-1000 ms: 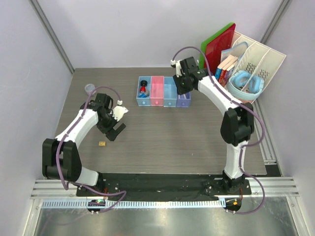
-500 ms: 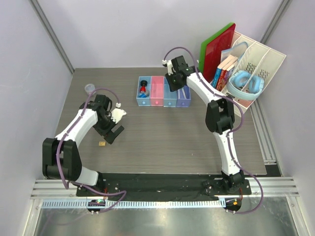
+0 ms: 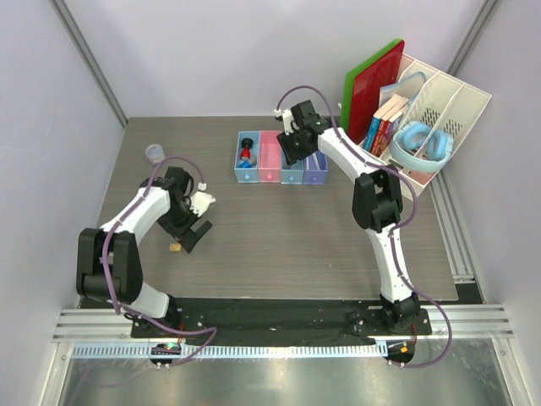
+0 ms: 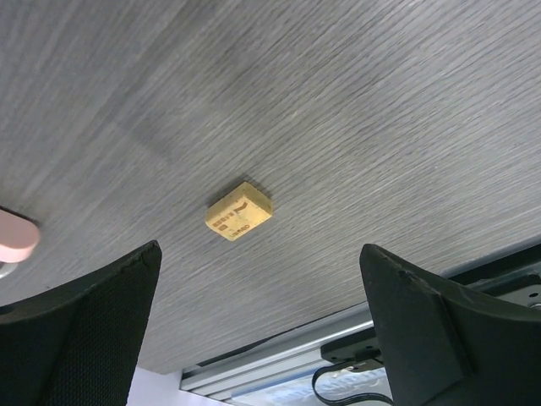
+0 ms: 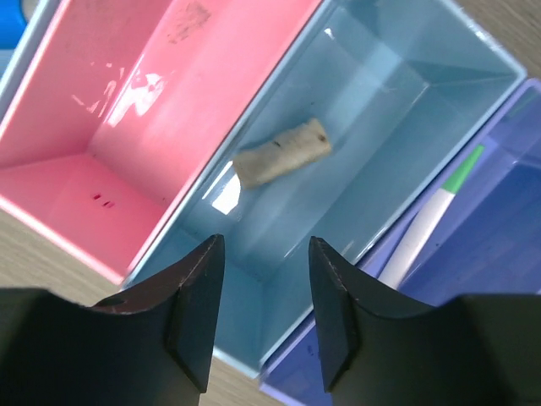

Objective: Sort the stationery into containers
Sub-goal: Place the stationery in the storage box, then pick up the stationery from the center of the board.

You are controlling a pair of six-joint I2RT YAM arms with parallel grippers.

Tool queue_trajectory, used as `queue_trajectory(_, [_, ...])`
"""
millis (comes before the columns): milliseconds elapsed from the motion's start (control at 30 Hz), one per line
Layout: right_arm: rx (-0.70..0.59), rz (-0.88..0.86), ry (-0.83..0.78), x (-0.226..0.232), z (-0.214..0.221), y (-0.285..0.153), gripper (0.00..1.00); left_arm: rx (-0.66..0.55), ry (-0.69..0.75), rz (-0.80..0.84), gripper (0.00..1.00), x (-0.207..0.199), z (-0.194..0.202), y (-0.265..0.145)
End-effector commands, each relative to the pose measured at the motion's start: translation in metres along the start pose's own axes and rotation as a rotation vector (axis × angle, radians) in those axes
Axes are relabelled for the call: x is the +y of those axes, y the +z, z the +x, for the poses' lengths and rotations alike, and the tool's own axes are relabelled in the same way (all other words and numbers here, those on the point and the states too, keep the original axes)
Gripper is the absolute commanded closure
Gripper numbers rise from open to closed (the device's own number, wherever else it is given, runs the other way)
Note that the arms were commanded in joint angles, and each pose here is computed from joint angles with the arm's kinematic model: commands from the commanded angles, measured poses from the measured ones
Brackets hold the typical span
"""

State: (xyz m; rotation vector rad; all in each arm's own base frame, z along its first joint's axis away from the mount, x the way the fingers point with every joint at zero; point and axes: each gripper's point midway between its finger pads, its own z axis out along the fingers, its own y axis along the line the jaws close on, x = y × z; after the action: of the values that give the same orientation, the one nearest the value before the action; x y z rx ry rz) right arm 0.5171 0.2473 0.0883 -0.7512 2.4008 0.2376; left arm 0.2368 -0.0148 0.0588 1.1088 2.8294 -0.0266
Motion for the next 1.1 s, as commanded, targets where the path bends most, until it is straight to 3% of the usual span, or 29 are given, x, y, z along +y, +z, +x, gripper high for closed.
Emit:
queue_trajectory(0, [-0.113, -0.001, -0.025, 0.008, -0.036, -0.052, 0.49, -0.013, -0.02, -0.013, 0.0, 0.0, 0.007, 0.003])
queue_trajectory(333, [-0.167, -0.008, -0.014, 0.016, -0.043, -0.101, 0.48, -0.032, 0.032, -0.003, 0.0, -0.003, 0.025, 0.025])
queue_trajectory(733, [-0.197, -0.013, -0.001, 0.025, -0.028, -0.15, 0.48, -0.193, 0.17, -0.083, 0.01, 0.02, -0.001, 0.037])
queue_trajectory(1067, [-0.187, 0.002, 0.009, 0.025, -0.016, -0.158, 0.48, -0.153, 0.253, -0.056, 0.15, 0.02, 0.005, 0.048])
